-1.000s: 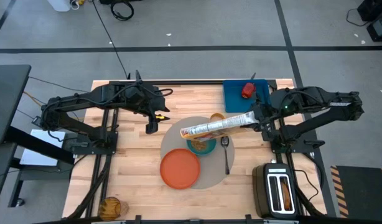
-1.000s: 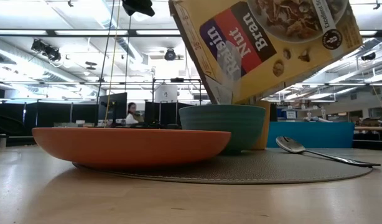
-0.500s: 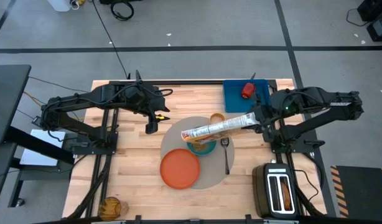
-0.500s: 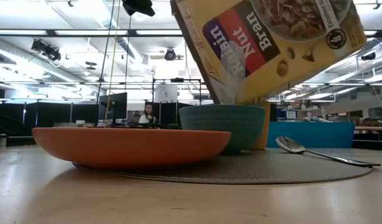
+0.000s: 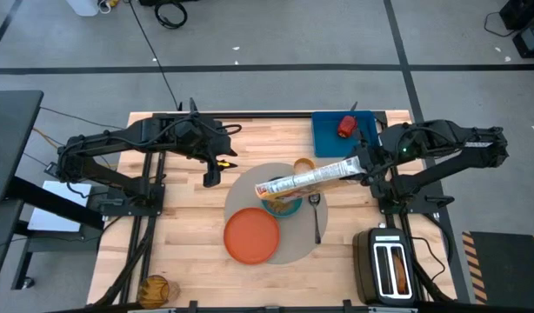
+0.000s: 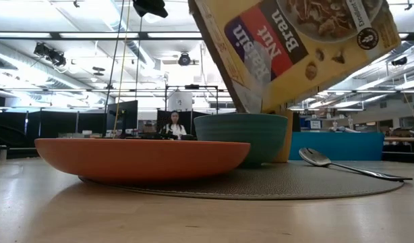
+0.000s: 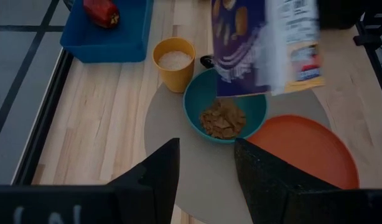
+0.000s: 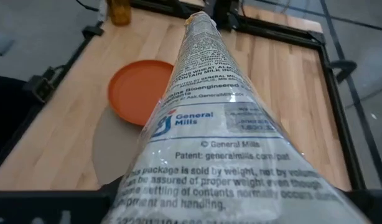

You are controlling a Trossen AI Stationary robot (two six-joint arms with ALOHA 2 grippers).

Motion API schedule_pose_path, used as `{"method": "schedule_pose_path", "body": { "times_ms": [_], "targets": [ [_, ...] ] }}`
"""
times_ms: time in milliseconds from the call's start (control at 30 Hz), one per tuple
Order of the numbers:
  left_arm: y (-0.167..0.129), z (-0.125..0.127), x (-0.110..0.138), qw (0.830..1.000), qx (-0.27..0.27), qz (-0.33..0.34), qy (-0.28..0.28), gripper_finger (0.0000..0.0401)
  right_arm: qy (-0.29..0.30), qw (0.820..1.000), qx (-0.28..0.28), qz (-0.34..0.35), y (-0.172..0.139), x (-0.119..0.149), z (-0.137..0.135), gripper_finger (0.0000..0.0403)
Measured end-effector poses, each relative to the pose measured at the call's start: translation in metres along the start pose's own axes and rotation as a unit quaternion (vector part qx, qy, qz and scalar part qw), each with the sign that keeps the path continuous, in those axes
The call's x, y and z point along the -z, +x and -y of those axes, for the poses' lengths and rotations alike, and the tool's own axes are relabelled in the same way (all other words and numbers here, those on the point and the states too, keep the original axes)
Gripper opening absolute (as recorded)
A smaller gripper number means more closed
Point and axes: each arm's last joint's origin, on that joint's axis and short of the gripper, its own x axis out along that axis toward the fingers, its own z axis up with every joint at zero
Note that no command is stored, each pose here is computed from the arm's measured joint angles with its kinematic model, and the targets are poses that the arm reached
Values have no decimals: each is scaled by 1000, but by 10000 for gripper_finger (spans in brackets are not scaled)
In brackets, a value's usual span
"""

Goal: Arrange a breakfast setting
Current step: Pour the cereal from the cereal box into a bowl

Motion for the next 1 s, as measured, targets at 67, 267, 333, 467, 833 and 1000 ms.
{"method": "schedule_pose_path", "body": {
  "times_ms": [67,267,333,467,833,1000],
  "targets": [
    [0,0,0,1000,0,0,0,160,11,1000,6,2,-2,1,1,172],
    [0,0,0,1000,0,0,0,160,15,1000,-7,12,-10,3,-1,172],
    [0,0,0,1000,0,0,0,160,9,999,-24,22,-12,2,-2,172],
    [0,0,0,1000,0,0,0,160,27,1000,0,1,-13,7,0,172],
    [0,0,0,1000,0,0,-4,160,21,1000,10,-5,-9,6,0,172],
    [0,0,0,1000,0,0,-3,160,23,1000,19,-9,-12,5,2,172]
  ]
}}
